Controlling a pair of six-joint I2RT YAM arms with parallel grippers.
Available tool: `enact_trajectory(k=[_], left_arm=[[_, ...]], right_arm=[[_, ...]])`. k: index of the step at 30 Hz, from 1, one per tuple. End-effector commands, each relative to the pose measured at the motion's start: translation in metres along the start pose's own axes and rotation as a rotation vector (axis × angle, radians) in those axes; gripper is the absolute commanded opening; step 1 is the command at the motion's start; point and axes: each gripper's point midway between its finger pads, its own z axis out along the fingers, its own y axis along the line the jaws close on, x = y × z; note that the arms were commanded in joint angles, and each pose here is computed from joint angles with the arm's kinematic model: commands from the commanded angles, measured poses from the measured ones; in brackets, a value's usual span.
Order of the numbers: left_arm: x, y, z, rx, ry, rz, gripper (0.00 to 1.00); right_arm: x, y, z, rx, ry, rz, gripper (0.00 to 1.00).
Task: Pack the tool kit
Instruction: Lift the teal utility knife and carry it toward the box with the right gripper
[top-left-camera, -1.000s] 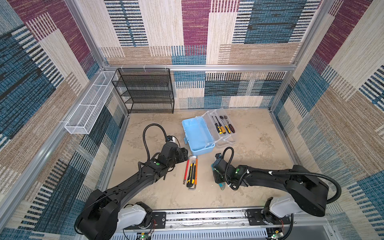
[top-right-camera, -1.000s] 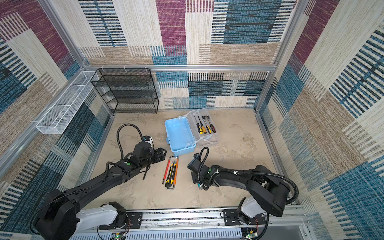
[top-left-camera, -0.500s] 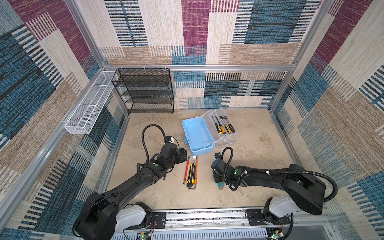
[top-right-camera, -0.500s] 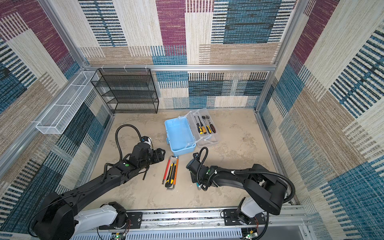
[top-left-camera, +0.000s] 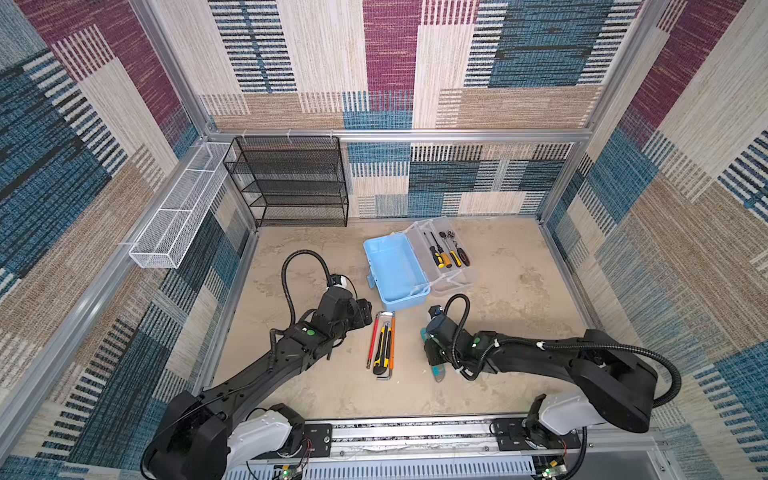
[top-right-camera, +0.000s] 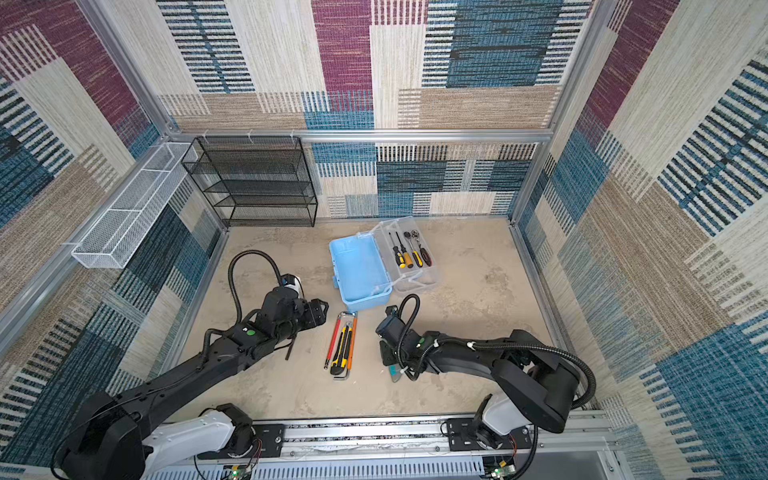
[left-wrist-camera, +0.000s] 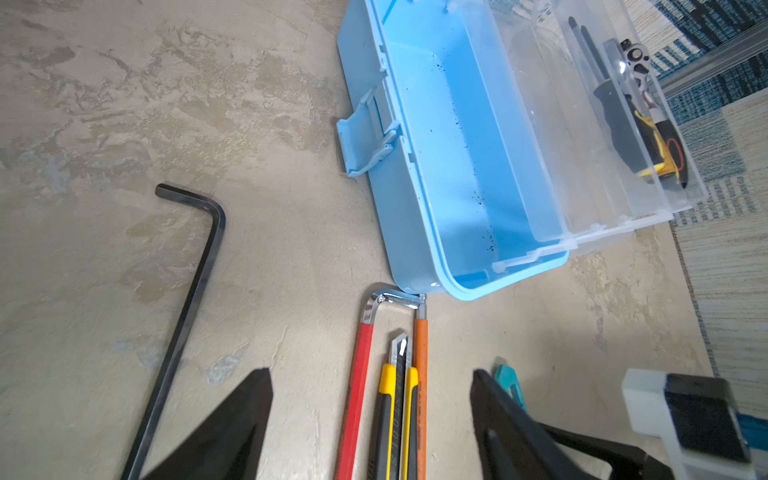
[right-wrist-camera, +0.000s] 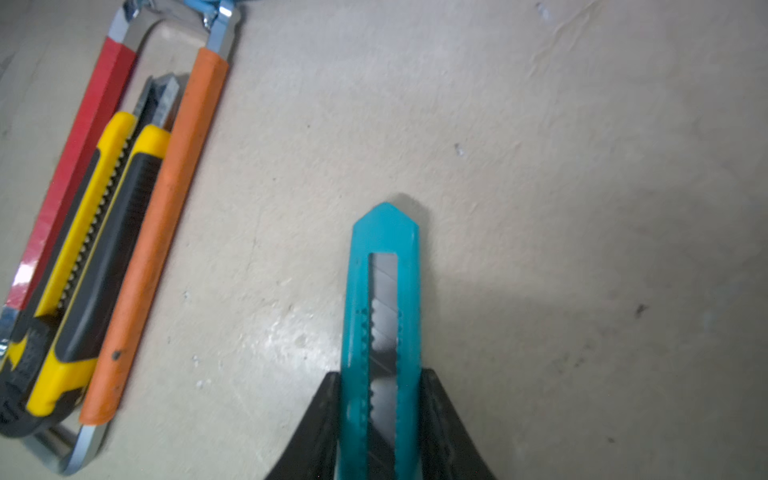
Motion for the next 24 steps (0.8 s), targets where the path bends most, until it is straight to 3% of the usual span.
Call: enact_trajectory(k=[1,11,24], left_arm=[[0.000,0.006,-0.001,-0.036,0.006,0.028,0.78],[0.010,0.005,0.003,-0.030,0.057,0.052,0.76],[0.022,0.003,0.004,-0.025,0.107,0.083,0.73]], right_arm=[[-0.012,0.009,-0.009,-0.062,-0.046,0.016,0.30],[-0.061,-0.004,-0.051,-0.106,-0.245,0.062,0.31],[-0.156,-0.017,-0.090,-0.057,-0.403,-0.053,0.30]])
